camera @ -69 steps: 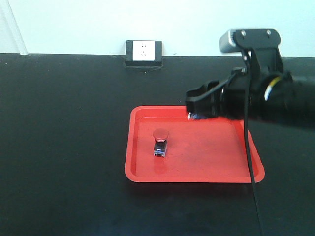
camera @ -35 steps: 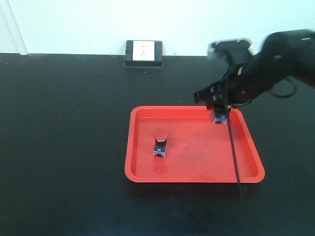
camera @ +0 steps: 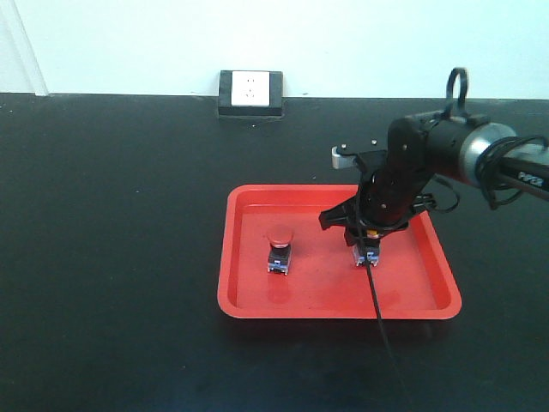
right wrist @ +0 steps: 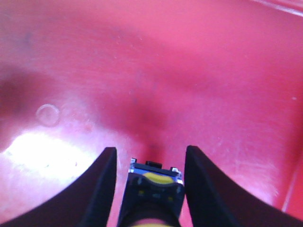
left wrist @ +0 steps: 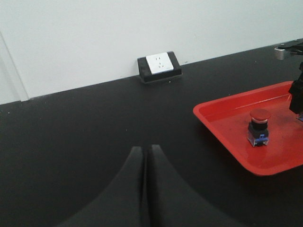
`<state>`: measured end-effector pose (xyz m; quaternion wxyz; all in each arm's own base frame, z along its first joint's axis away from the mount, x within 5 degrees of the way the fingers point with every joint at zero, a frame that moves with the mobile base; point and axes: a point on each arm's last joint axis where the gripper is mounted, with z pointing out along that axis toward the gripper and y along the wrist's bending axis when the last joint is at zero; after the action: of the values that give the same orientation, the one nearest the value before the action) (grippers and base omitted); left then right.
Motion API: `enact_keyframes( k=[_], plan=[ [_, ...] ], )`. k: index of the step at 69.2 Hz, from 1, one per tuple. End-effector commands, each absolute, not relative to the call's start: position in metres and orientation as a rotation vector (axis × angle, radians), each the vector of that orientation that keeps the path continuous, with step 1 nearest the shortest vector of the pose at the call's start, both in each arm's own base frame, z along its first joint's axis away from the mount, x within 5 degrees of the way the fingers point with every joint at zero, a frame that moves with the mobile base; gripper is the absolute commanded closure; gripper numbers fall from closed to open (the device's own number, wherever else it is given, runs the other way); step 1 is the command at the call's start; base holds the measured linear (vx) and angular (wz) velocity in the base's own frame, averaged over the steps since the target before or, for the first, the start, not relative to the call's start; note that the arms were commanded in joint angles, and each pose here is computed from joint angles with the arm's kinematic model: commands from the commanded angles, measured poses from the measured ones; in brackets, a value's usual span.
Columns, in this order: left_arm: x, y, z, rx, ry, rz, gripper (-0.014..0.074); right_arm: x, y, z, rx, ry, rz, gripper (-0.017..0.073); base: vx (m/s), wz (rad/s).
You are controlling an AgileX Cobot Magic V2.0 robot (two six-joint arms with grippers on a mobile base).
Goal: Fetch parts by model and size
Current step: 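Move the right gripper with the yellow-capped switch over the tray, then lower the yellow-capped switch beside the red one and open the right gripper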
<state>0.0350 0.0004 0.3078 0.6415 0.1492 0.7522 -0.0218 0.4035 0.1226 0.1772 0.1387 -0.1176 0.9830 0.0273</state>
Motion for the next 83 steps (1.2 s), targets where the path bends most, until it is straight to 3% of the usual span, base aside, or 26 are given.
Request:
enact_keyframes(
  k=[1,31,41,52,73,83],
  plan=[
    [0.0347,-0.0002,0.3188,0.332,1.659,-0.059,0.06,0.4114,0.1223,0.2055,-0.317,2.713,0.099,0.0564,0.0,0.0],
    [0.0347,0.0,0.3182,0.332,1.665,-0.058,0.06,0.4139,0.123,0.1981,-0.317,2.719,0.097,0.0559,0.0,0.0],
    [0.0347,0.0,0.3182,0.332,1.665,-0.058,0.06,0.4132,0.1228,0.1978,-0.318,2.727,0.096,0.051,0.0,0.0],
    [0.0347,0.0,0.3182,0.332,1.665,-0.058,0.06,0.4128,0.1222,0.1976,-0.325,2.731,0.085,0.036,0.0,0.0],
    [0.0347,0.0,0.3182,0.332,1.665,-0.058,0.06,0.4127,0.1226,0.198,-0.3,2.734,0.099,-0.0148,0.0,0.0],
    [0.0347,0.0,0.3182,0.332,1.665,-0.058,0.06,0.4124,0.1225,0.1995,-0.299,2.731,0.099,-0.0165,0.0,0.0]
  ],
)
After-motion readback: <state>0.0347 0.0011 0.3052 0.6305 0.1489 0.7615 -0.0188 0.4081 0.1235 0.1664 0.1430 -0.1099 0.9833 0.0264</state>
